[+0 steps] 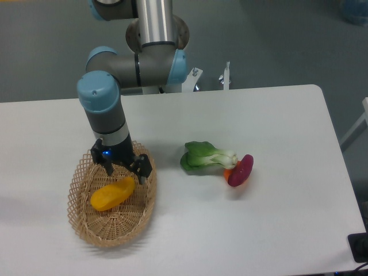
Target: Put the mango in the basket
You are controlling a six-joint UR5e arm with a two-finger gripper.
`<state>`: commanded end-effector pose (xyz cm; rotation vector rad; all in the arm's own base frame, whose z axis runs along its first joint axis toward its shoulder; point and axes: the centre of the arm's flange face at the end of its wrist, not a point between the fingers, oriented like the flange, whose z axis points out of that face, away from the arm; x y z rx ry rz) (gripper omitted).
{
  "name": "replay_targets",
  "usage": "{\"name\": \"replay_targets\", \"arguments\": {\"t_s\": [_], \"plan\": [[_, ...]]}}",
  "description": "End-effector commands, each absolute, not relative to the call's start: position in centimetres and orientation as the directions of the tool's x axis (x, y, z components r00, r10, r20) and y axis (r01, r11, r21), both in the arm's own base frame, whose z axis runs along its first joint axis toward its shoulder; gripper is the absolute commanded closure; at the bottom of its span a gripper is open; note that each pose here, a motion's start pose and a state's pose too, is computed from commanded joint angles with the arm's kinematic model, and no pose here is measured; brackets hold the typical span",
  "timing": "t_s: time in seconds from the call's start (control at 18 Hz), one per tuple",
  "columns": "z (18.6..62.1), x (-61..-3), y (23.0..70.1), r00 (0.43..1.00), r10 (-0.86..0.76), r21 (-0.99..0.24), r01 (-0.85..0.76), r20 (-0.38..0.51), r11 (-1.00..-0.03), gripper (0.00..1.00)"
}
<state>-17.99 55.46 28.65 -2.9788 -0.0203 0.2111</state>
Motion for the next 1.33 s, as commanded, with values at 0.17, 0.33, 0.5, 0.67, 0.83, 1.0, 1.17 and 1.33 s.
{"name": "replay_targets", "arguments": {"t_s": [0.17,0.33,0.5,0.67,0.83,1.0,1.17,1.33], "plan": [[30.3,-19.1,55.1,0.993,0.009,-0.130,-0.006,-0.117,-0.991,0.00],[30.8,-19.8,55.0,0.996,-0.014,-0.110,-0.024,-0.091,-0.994,0.00],[31.6,-20.2,55.3,0.995,-0.015,-0.126,-0.027,-0.094,-0.992,0.00],[31.7,-20.3,55.3,0.995,-0.020,-0.128,-0.032,-0.094,-0.991,0.00],[31.8,-20.5,55.1,0.996,-0.015,-0.123,-0.027,-0.091,-0.992,0.00],[32.3,-20.6,54.8,0.996,-0.011,-0.129,-0.023,-0.093,-0.991,0.00],[32.4,-20.7,54.7,0.995,-0.015,-0.131,-0.027,-0.094,-0.991,0.00],[32.7,-20.7,54.7,0.996,-0.016,-0.144,-0.029,-0.085,-0.989,0.00]]}}
